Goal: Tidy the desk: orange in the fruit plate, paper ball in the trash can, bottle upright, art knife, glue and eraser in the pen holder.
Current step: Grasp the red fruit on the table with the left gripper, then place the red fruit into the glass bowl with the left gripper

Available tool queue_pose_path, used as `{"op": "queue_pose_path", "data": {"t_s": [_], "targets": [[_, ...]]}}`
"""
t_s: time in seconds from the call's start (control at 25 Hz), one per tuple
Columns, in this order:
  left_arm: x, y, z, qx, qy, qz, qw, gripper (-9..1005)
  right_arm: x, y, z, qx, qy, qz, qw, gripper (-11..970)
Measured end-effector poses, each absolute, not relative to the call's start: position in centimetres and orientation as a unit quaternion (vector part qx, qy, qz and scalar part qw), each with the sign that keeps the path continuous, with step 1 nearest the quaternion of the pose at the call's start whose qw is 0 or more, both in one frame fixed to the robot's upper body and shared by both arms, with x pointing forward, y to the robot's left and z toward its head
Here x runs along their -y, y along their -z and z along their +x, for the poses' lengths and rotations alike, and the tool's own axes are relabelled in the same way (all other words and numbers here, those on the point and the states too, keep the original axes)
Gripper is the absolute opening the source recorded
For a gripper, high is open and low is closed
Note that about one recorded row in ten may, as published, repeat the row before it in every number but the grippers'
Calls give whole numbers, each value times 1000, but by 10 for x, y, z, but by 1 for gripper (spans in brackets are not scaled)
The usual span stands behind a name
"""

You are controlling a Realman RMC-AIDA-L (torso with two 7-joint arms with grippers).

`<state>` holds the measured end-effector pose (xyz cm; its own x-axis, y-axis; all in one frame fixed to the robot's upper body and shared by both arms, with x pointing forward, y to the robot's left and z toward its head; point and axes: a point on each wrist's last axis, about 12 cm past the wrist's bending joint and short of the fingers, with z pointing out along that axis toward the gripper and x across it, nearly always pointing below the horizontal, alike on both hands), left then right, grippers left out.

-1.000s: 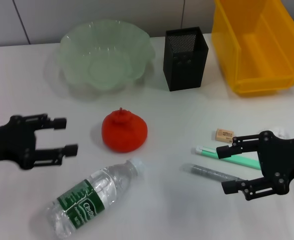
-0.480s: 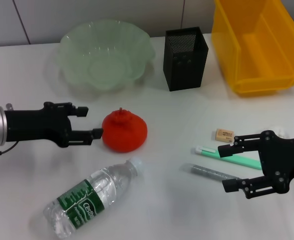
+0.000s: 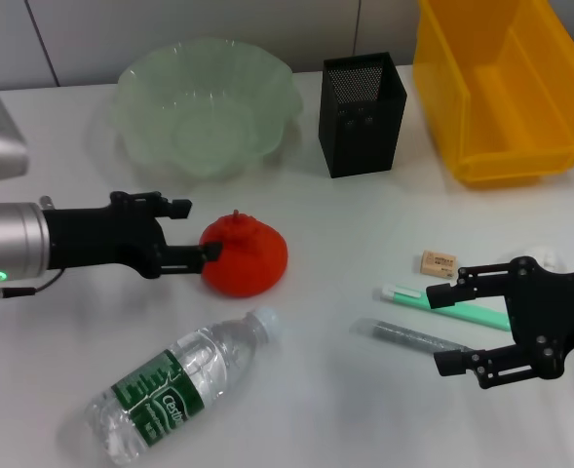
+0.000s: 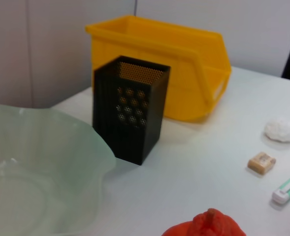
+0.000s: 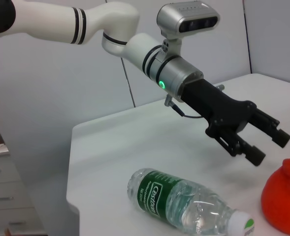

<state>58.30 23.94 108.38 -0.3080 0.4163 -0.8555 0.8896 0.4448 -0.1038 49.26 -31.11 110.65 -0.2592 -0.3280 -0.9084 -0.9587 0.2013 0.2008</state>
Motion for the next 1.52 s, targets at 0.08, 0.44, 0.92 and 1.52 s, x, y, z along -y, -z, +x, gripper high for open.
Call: {"op": "queue_pose_path", "data": {"t_s": [0.08, 0.44, 0.92, 1.52], "targets": [[-232, -1081, 583, -750, 298, 443, 391, 663, 311, -1106, 493, -676, -416, -476, 379, 739], [-208, -1073, 587, -748, 282, 449, 399, 647, 308, -1105, 492, -674, -419, -476, 379, 739], [-195, -1069, 581, -734, 284, 479, 389, 626, 307, -1103, 492, -676, -417, -475, 380, 739], [-193, -1076, 586, -736, 286, 455, 412, 209, 307, -1104, 494, -675, -415, -474, 385, 739]]}}
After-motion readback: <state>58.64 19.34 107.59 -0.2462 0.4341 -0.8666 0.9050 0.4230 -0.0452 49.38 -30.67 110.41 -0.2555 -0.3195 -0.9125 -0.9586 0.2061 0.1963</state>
